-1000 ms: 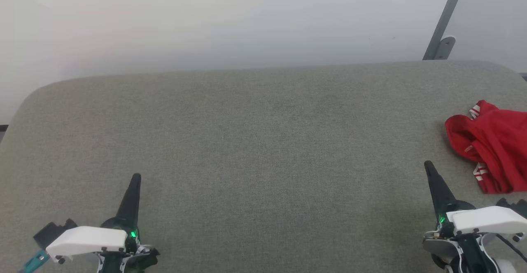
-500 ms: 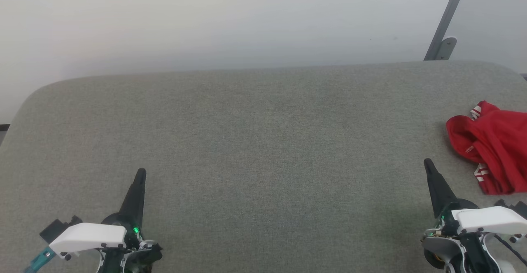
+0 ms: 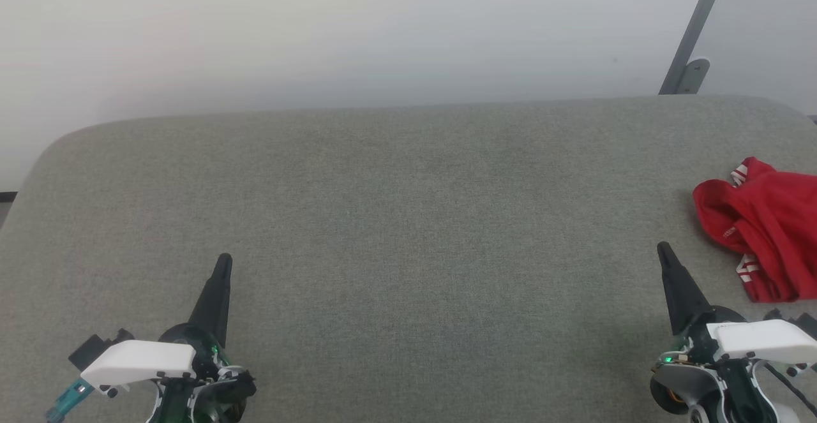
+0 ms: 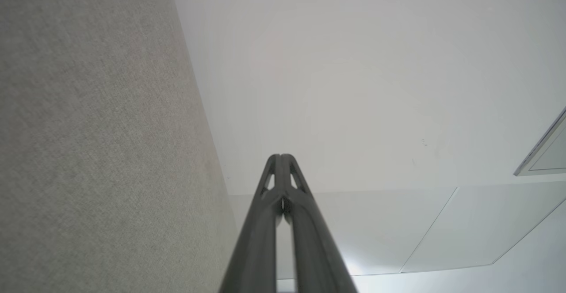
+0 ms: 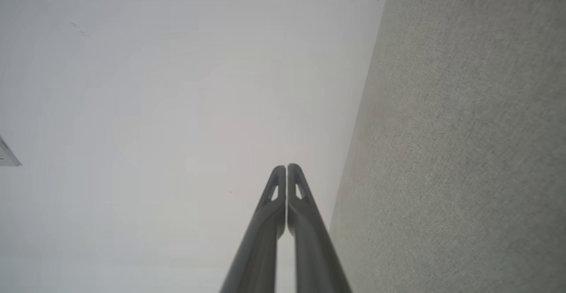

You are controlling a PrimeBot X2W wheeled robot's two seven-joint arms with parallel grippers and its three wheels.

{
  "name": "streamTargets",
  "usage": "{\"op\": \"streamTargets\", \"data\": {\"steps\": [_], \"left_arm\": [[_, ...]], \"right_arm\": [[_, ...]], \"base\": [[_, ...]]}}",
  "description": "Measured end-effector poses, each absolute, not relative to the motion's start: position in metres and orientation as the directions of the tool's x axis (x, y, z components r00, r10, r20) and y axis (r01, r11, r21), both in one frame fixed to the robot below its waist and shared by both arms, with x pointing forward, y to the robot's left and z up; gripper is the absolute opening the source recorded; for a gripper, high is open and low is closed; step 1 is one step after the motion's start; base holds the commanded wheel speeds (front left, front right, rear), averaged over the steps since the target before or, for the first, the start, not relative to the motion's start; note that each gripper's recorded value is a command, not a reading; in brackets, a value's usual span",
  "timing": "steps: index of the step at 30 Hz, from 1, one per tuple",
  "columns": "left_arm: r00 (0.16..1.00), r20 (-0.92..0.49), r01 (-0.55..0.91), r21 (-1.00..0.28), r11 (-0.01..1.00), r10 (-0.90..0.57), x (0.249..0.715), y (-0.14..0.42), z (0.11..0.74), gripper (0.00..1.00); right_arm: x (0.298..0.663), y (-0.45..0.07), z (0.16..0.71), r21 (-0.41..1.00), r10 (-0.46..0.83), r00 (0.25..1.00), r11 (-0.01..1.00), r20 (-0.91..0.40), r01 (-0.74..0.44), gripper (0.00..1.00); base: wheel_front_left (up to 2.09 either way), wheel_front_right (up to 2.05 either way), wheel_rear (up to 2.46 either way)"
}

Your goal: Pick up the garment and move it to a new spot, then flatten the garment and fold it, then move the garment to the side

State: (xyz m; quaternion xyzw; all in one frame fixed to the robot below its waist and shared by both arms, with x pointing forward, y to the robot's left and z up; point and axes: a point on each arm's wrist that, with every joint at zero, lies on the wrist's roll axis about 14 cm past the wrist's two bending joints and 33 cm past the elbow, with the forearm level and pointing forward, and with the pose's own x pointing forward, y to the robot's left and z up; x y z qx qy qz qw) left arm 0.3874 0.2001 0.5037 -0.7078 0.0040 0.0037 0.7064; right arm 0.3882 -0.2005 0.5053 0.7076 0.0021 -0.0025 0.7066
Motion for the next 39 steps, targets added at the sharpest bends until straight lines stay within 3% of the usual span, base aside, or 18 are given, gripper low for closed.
{"op": "streamTargets", "data": {"steps": [39], "left_arm": [[1.0, -0.011, -0.011, -1.0, -0.002, -0.001, 0.3874, 0.2, 0.5038, 0.0]], "right_arm": [[0.3883, -0.2004, 0.5055, 1.0, 0.0, 1.0, -0.002, -0.006, 0.006, 0.0]], "base": [[0.0, 0.0, 0.0]]}}
